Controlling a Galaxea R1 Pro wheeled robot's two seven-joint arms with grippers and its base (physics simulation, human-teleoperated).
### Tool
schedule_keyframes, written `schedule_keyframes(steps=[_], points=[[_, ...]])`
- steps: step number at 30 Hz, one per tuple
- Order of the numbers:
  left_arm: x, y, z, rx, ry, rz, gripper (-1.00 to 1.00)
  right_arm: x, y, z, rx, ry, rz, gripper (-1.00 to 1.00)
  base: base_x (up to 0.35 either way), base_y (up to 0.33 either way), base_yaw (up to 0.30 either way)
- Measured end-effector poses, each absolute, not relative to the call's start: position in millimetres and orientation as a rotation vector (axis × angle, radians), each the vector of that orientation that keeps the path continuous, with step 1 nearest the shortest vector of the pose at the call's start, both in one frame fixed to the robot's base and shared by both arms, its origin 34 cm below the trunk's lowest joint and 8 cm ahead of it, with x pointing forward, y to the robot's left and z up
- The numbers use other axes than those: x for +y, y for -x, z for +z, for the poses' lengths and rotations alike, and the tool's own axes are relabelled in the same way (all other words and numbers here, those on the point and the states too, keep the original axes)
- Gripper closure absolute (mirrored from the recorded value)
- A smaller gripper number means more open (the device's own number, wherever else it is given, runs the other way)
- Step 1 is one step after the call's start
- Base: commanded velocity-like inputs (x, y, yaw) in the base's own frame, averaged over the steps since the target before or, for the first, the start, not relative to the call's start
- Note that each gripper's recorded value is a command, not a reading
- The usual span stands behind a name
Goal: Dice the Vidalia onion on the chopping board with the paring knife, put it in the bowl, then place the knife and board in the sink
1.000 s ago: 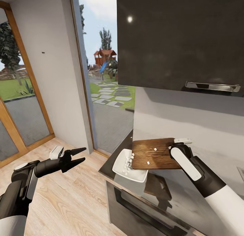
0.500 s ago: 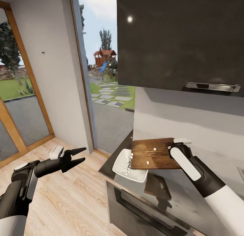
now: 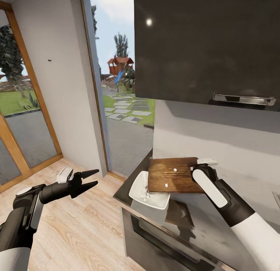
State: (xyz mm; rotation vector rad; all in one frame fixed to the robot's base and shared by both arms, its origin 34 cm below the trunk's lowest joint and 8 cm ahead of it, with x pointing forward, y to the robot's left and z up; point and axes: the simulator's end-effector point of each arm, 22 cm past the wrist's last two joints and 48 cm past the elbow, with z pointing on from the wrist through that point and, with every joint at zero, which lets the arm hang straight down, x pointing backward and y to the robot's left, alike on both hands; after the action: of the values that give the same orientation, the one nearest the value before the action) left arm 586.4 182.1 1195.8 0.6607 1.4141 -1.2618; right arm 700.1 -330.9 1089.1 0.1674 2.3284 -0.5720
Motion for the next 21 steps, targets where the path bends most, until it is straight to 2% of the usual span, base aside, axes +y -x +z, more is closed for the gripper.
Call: schedule_keyframes(steps=[21], points=[[182.3,-586.4,1195.9,1.414,-0.66,-1.261,-1.0,-326.6,-699.8,1090.8,2.303,-0.158,-0.608,1.0,0.0,0.0,0.0]])
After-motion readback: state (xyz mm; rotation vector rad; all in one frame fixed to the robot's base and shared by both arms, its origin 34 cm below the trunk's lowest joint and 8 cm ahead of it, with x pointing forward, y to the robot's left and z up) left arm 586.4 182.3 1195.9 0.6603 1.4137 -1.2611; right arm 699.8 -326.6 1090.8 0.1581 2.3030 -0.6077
